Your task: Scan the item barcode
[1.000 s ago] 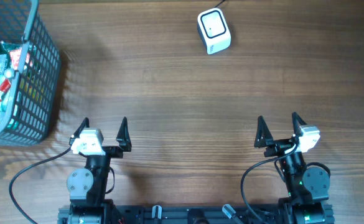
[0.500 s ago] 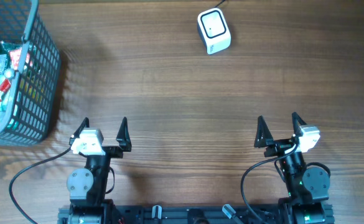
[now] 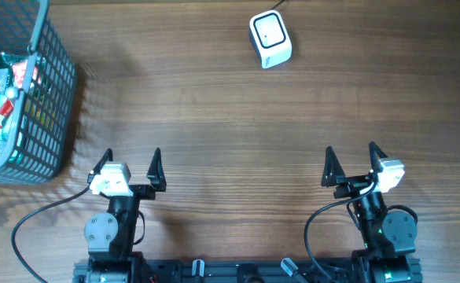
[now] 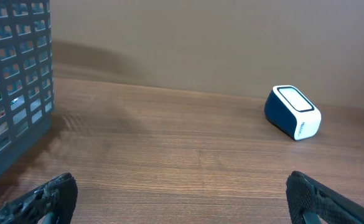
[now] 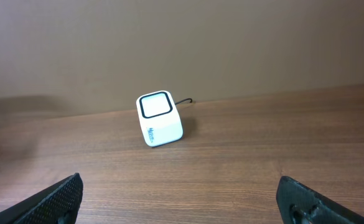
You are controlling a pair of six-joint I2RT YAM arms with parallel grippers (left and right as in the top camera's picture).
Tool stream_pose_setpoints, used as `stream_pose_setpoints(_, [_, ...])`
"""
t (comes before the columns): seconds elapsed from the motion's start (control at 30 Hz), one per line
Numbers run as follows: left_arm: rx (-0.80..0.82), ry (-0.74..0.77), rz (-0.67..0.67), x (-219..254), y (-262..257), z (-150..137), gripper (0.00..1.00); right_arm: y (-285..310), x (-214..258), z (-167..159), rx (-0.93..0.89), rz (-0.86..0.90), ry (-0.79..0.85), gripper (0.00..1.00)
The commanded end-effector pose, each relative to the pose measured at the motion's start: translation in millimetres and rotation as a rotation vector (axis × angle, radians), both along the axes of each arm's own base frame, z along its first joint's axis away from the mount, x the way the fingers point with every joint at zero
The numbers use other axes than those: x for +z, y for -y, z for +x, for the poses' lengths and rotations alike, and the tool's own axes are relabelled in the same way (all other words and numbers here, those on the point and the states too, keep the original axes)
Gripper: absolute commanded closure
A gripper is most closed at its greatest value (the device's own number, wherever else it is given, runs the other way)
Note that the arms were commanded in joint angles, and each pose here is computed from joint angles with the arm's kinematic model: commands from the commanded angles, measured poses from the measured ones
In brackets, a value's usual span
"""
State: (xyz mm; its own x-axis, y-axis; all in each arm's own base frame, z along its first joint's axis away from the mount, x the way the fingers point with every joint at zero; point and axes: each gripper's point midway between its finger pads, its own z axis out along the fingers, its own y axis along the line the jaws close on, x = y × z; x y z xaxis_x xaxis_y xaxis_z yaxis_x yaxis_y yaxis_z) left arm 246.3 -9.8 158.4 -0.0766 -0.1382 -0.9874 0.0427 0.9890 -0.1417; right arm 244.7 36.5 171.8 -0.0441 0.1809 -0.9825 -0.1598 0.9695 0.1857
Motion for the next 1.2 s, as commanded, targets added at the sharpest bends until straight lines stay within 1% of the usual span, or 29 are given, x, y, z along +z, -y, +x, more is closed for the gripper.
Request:
stream_pose_setpoints(0.0, [-0.018,-0.003,0.014,-1.5,2.4,-0.5,0.00,3.4,2.2,0.2,-0.018,0.001,0.010,0.00])
stream_pose_setpoints(1.07, [-0.013,-0.002,0.015,-1.3,1.6,-0.4,0.00,3.4,2.3,0.2,-0.018,0.001,0.011,0.00])
stream_pose_setpoints(1.17, [-0.047,0.018,0.012,3.8,7.4,-0.6,0.00,3.4,2.2,0.2,-0.018,0.001,0.010,0.00])
